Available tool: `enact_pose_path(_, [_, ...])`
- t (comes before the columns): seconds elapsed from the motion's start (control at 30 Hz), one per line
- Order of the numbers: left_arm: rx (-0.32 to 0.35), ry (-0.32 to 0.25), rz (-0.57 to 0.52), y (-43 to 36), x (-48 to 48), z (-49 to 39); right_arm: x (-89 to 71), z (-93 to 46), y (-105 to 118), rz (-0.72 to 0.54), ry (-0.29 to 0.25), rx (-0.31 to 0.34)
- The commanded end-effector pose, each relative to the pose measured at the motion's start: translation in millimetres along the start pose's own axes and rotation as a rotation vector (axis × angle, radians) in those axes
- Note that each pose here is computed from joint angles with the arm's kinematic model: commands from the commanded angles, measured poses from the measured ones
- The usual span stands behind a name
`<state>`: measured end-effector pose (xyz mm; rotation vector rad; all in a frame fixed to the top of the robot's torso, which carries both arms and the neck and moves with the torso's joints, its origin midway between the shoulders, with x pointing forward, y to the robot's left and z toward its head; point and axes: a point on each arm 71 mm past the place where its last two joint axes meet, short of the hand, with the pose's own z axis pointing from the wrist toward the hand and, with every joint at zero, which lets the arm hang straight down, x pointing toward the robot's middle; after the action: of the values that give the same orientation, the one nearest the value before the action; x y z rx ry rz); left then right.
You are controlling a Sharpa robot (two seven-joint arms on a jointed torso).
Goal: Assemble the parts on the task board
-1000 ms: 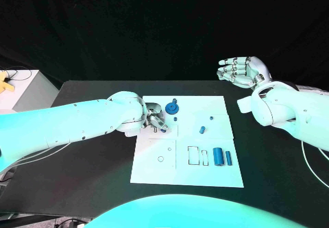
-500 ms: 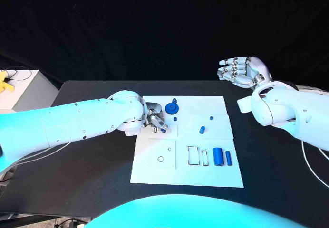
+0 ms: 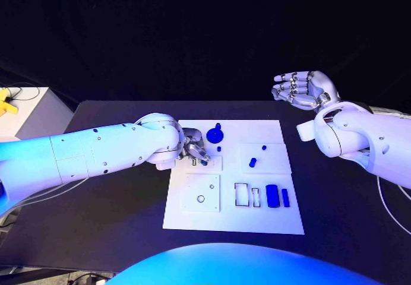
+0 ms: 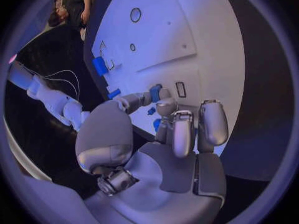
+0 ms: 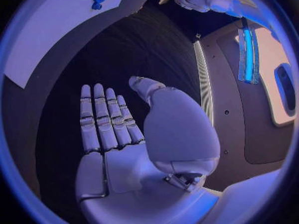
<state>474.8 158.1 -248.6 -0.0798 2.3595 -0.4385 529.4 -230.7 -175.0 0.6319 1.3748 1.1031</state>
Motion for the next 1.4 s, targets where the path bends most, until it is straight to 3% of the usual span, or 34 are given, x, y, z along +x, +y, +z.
enact_pose_path(0.03, [0.002,0.066,0.026,-0.8,13.4,2.5,-0.3,-0.1,0.3,-0.006,-0.001,-0.005])
enact_pose_path(1.4, [0.003,0.097,0.046,-2.0,15.9,2.5,-1.9,-1.3,-0.1,-0.004,0.000,-0.006])
